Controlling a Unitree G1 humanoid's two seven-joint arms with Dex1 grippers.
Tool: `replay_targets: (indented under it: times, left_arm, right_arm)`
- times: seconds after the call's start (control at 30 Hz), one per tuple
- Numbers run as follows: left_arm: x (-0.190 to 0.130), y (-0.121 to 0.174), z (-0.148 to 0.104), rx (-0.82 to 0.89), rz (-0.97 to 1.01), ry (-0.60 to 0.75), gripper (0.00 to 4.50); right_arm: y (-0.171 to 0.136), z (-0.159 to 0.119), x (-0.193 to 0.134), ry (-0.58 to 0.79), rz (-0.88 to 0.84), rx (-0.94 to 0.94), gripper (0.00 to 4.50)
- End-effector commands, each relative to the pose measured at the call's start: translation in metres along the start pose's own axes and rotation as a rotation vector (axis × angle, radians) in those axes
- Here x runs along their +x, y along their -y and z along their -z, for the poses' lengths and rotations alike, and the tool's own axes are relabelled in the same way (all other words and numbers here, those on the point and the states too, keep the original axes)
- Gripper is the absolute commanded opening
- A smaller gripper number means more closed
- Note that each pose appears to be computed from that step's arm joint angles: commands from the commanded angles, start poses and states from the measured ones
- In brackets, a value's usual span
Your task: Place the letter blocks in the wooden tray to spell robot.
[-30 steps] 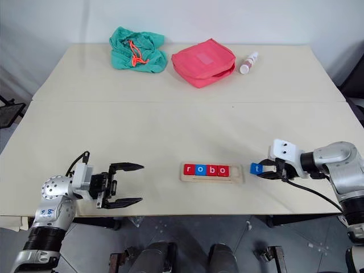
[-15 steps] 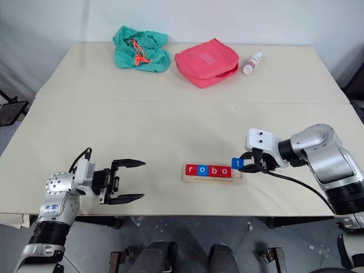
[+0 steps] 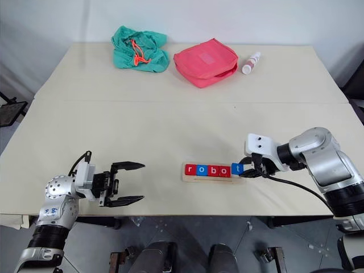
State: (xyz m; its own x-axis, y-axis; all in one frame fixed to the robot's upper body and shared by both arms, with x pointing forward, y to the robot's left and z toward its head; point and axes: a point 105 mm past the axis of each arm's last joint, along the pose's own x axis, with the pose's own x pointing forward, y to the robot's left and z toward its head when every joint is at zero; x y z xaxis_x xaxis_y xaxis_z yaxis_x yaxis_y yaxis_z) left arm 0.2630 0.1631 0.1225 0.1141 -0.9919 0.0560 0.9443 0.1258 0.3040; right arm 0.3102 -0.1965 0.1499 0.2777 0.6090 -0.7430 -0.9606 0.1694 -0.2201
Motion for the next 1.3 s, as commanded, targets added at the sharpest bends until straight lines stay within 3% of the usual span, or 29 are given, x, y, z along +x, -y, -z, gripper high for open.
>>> replay_targets:
  times: [0.03,0.1,0.37,0.4,0.73,0.9,0.97,1.17,1.3]
  left_arm:
    - [0.001,0.001,-0.004,0.034,0.003,0.005,4.50]
    - [0.002,0.001,-0.004,0.035,0.002,0.006,4.50]
    - [0.002,-0.001,-0.003,0.036,0.000,0.007,4.50]
    - [0.002,-0.001,-0.003,0.035,0.000,0.007,4.50]
    - [0.004,-0.001,-0.001,0.036,-0.001,0.011,4.50]
    - [0.005,-0.005,-0.003,0.040,-0.036,0.019,4.50]
    - [0.004,-0.013,-0.007,0.043,-0.102,0.020,4.50]
    - [-0.008,-0.042,-0.020,0.141,-0.310,-0.025,4.50]
    - [-0.017,-0.040,-0.030,0.099,-0.285,0.053,4.50]
  right_arm:
    - [-0.002,-0.006,-0.003,0.009,0.004,-0.031,1.46]
    - [-0.002,-0.007,-0.001,0.018,0.004,-0.028,1.46]
    - [-0.005,-0.003,-0.003,0.000,0.003,-0.022,4.32]
    - [-0.005,-0.003,-0.004,-0.001,0.002,-0.022,4.46]
    - [-0.001,-0.012,-0.024,0.070,0.117,0.038,4.46]
    - [-0.001,-0.004,-0.040,0.174,0.205,0.111,4.46]
    - [-0.006,-0.001,-0.053,0.285,0.226,0.091,4.46]
    - [-0.025,0.040,-0.080,0.394,0.166,0.002,4.46]
    - [-0.024,0.051,-0.089,0.493,0.194,-0.019,4.46]
